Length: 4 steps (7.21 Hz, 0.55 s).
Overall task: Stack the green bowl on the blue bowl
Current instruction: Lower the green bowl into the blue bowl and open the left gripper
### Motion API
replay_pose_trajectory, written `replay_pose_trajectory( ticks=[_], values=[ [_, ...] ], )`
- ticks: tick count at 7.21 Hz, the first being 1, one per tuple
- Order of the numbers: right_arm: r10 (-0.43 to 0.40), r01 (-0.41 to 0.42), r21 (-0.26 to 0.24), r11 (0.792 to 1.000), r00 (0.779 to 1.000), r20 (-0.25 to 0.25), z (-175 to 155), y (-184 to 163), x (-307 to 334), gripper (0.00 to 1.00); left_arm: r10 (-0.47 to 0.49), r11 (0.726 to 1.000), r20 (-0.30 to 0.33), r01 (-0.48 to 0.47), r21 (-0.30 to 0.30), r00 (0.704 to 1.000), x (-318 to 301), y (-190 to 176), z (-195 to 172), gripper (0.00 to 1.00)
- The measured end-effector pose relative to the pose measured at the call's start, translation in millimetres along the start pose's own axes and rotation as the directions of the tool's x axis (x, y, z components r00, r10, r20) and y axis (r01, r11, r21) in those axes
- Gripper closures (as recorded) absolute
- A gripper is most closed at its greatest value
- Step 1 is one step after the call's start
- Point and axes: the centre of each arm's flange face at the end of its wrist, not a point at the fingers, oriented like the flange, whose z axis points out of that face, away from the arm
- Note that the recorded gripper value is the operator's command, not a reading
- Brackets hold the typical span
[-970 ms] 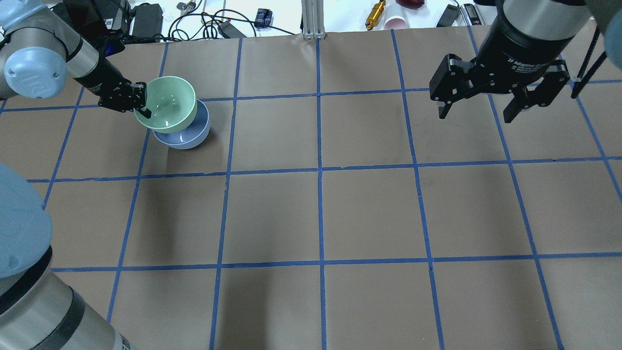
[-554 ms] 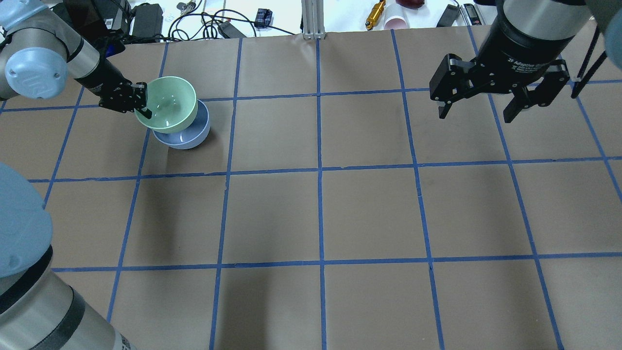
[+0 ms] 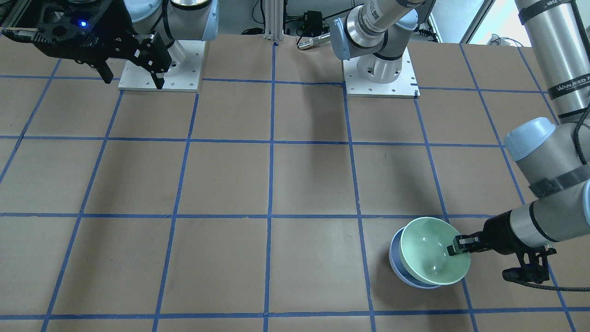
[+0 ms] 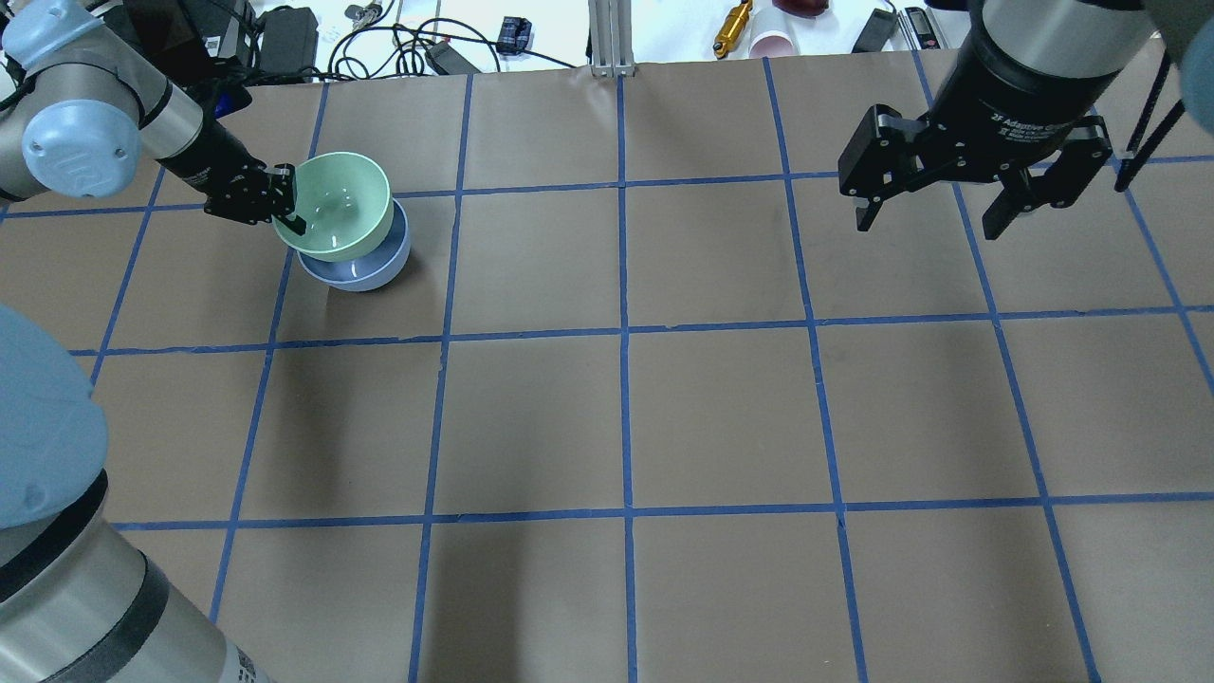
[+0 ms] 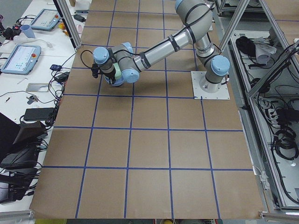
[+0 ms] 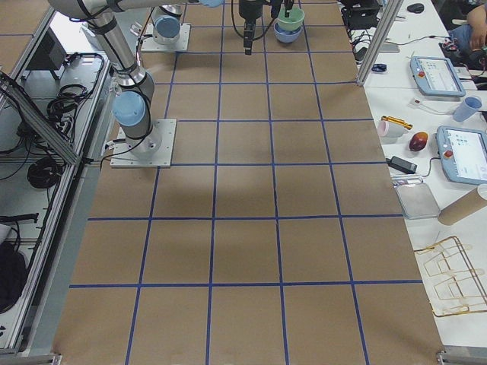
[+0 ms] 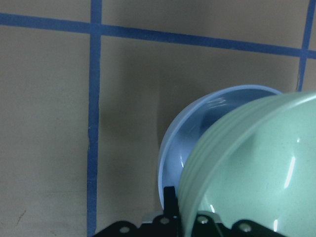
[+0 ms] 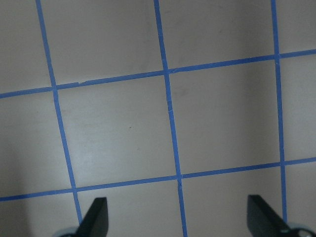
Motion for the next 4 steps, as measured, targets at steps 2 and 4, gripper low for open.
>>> replay_pose_trajectory(
  ticks=[2,4],
  values=[
    [0.0,0.0,-0.001,1.0,1.0,0.0,0.1,0.1,0.0,0.0,0.003,1.0,-0.001,-0.003,0.003,1.0,0.7,-0.6,0.3,0.88],
    [0.0,0.0,0.0,1.0,1.0,0.0,0.1,0.0,0.0,0.0,0.003,1.0,0.0,-0.003,0.003,1.0,0.8,-0.6,0.6,0.45]
  ],
)
